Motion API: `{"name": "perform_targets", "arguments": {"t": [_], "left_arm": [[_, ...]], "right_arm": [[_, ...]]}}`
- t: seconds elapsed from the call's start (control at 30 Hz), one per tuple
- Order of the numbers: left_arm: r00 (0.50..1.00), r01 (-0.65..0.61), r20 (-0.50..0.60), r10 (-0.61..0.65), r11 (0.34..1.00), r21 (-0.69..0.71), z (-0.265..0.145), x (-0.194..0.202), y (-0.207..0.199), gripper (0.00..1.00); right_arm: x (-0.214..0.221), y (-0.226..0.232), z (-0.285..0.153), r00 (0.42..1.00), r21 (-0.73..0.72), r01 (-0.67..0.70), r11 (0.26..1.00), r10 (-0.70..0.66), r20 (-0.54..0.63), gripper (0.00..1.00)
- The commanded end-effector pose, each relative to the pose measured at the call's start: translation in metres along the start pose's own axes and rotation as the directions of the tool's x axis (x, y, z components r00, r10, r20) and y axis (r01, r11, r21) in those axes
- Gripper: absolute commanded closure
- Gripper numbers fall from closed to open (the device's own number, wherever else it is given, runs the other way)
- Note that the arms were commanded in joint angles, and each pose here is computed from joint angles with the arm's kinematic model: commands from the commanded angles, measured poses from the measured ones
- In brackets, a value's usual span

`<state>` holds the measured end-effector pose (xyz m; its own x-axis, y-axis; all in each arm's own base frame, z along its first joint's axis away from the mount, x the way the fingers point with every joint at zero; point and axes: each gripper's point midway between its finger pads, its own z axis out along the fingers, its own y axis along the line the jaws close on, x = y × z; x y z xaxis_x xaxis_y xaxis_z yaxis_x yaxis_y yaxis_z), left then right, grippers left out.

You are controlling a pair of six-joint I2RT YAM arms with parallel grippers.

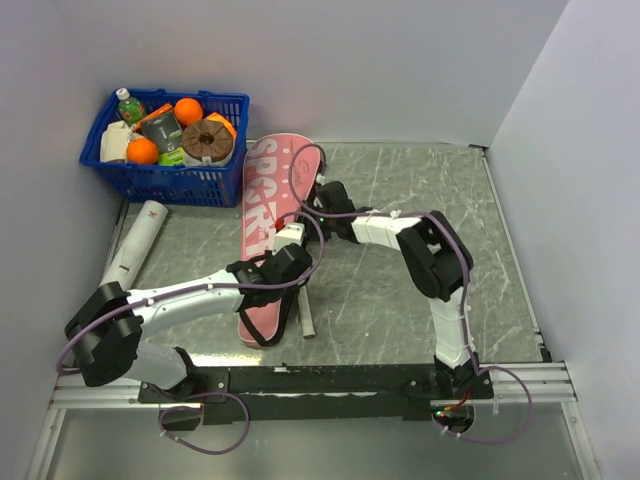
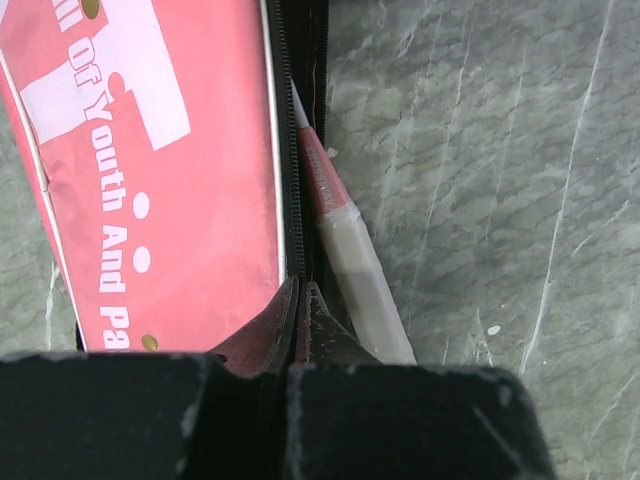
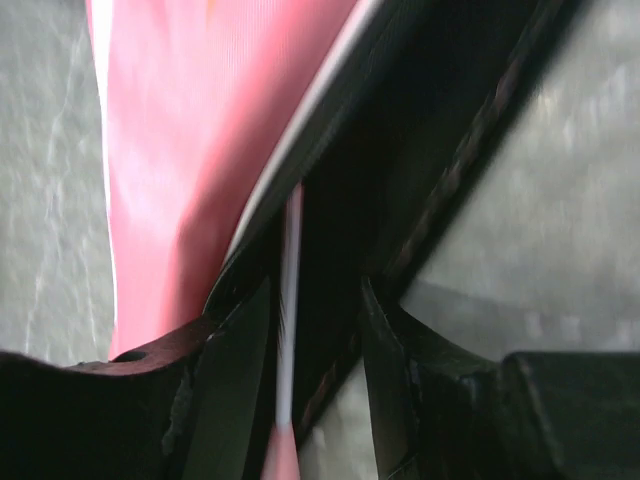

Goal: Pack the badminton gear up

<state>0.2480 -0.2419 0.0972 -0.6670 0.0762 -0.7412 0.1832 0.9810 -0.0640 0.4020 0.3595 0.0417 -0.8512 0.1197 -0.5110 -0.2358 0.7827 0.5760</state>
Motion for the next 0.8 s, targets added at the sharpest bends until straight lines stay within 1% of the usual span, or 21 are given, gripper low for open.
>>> {"name": "perform_targets", "arguments": {"t": [0.0, 0.03, 0.1, 0.13, 0.17, 0.23, 0.3, 0.33, 0.37, 0.43, 0.53, 0.77], "left_arm": [[0.997, 0.032, 0.073, -0.034, 0.999, 0.032, -0.006, -0.028, -0.013, 0.99], [0.996, 0.037, 0.08, -0.04, 0.999, 0.035, -0.007, -0.03, -0.012, 0.99], [0.996, 0.038, 0.083, -0.041, 0.999, 0.038, -0.009, -0.03, -0.012, 0.99], [0.995, 0.045, 0.088, -0.048, 0.998, 0.04, -0.01, -0.032, -0.011, 0.99], [0.995, 0.046, 0.089, -0.049, 0.998, 0.041, -0.011, -0.032, -0.01, 0.99], [0.994, 0.051, 0.09, -0.054, 0.998, 0.041, -0.01, -0.031, -0.009, 0.99], [0.994, 0.051, 0.092, -0.054, 0.998, 0.043, -0.011, -0.032, -0.009, 0.99], [0.994, 0.05, 0.092, -0.054, 0.998, 0.045, -0.011, -0.032, -0.009, 0.99], [0.994, 0.051, 0.092, -0.055, 0.998, 0.047, -0.011, -0.032, -0.01, 0.99], [0.994, 0.051, 0.096, -0.055, 0.997, 0.051, -0.012, -0.033, -0.01, 0.99], [0.992, 0.059, 0.104, -0.066, 0.996, 0.071, -0.015, -0.037, -0.013, 0.99], [0.993, 0.058, 0.095, -0.066, 0.995, 0.081, -0.013, -0.034, -0.015, 0.99]], "right_arm": [[-0.021, 0.043, -0.055, 0.993, -0.118, 0.059, 0.991, -0.047, 0.104, 0.49], [-0.008, 0.032, -0.058, 0.996, -0.094, 0.048, 0.994, -0.041, 0.079, 0.48], [-0.005, 0.03, -0.078, 0.994, -0.077, 0.062, 0.995, -0.055, 0.095, 0.47], [0.01, 0.019, -0.082, 0.996, -0.054, 0.055, 0.997, -0.051, 0.073, 0.47], [0.007, 0.023, -0.095, 0.994, -0.065, 0.068, 0.996, -0.062, 0.095, 0.47], [0.028, 0.013, -0.105, 0.997, -0.049, 0.062, 0.997, -0.059, 0.058, 0.46], [0.036, 0.02, -0.122, 0.997, -0.091, 0.064, 0.994, -0.059, 0.055, 0.46], [0.051, 0.014, -0.126, 0.998, -0.092, 0.052, 0.994, -0.05, 0.023, 0.46], [0.055, 0.02, -0.135, 0.999, -0.116, 0.05, 0.992, -0.048, 0.021, 0.45], [0.08, 0.017, -0.141, 0.998, -0.139, 0.036, 0.99, -0.043, -0.044, 0.45], [0.105, 0.025, -0.155, 0.995, -0.186, 0.026, 0.982, -0.044, -0.093, 0.45], [0.144, 0.043, -0.161, 0.983, -0.259, 0.008, 0.966, -0.054, -0.173, 0.44]]}}
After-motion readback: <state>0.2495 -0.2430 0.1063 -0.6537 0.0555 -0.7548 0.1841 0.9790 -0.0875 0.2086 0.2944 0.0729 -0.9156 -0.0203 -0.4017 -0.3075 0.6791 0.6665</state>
